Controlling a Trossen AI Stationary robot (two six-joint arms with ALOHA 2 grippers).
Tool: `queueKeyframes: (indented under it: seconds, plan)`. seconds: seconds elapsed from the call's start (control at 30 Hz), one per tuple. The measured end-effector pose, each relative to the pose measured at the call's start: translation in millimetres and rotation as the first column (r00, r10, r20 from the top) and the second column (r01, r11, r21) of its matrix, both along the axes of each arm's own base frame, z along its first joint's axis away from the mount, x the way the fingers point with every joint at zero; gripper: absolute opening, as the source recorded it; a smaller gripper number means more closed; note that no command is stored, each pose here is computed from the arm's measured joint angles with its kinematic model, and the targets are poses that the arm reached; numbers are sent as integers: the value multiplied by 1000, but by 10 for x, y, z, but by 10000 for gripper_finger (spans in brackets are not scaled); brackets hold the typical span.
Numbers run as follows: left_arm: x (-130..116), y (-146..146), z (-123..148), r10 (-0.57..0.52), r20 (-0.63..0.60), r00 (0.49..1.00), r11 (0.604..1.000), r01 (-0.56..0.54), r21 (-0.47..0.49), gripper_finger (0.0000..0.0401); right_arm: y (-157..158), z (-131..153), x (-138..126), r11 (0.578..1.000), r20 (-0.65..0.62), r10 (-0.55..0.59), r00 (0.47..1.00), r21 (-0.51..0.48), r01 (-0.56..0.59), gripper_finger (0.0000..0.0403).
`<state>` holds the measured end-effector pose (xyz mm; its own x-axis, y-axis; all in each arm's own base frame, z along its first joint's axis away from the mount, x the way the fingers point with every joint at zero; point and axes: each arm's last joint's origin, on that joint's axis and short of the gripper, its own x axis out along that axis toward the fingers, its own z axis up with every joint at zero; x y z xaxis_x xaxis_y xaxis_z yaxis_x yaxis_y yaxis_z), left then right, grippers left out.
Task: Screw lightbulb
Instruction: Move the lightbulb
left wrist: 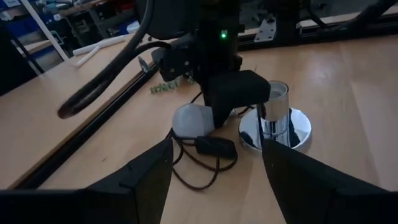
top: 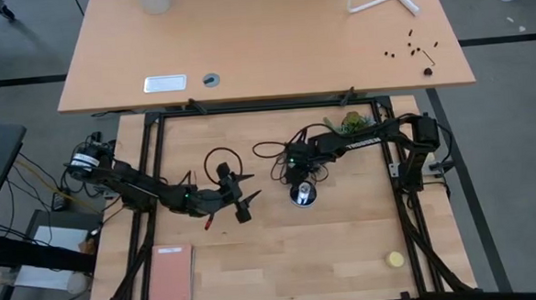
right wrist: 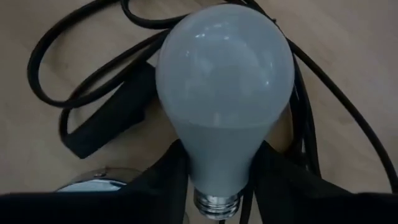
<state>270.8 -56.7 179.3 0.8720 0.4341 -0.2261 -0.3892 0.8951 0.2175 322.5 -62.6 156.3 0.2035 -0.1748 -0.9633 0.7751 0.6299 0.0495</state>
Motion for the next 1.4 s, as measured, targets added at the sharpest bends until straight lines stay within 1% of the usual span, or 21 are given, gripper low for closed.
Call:
queueKeyframes:
  seconds: [0.17, 0.37, 0.5, 0.6, 0.7, 0.83, 0.9, 1.03, 1.1, 1.2, 1.27, 1.4]
  plan:
    - [4, -1, 13, 4, 22, 1000, 1000, -3, -18, 252, -22, 95, 74, 997, 20, 63, 998, -51, -62, 154]
    - [6, -4, 16, -3, 33, 999, 999, 4, -40, 252, -44, 262, 184, 986, 53, 145, 988, -87, -140, 154]
    - [6, -5, 16, 1, 42, 999, 998, 1, -60, 252, -48, 435, 202, 978, 31, 188, 982, -95, -184, 153]
    - [7, -13, 11, -18, 39, 999, 997, 21, -70, 252, -36, 556, 139, 975, -25, 208, 978, -79, -210, 153]
    - [8, -24, -1, -51, 27, 998, 995, 53, -80, 252, 23, 695, 28, 971, -59, 227, 972, -67, -231, 153]
    - [-3, -40, -29, -59, 6, 998, 994, 59, -92, 252, 194, 882, -211, 965, -116, 253, 960, -38, -259, 153]
    - [-7, -61, -25, -66, 9, 998, 993, 67, -93, 252, 293, 944, -348, 964, -115, 260, 959, -29, -265, 153]
    - [-15, -98, -5, -74, 35, 997, 990, 77, -119, 252, 484, 954, -638, 971, -95, 235, 967, -19, -238, 153]
    - [-21, -118, 17, -78, 52, 996, 988, 84, -130, 252, 572, 927, -771, 975, -56, 220, 974, -19, -221, 153]
    - [-27, -147, 24, -87, 62, 994, 986, 95, -140, 252, 686, 809, -919, 981, 13, 192, 981, -14, -192, 153]
    - [-31, -164, 25, -93, 65, 993, 984, 102, -144, 252, 753, 721, -990, 984, 66, 175, 982, 14, -177, 153]
    - [-43, -189, 5, -103, 54, 993, 980, 111, -165, 252, 882, 500, -1130, 986, 75, 146, 986, 71, -151, 153]
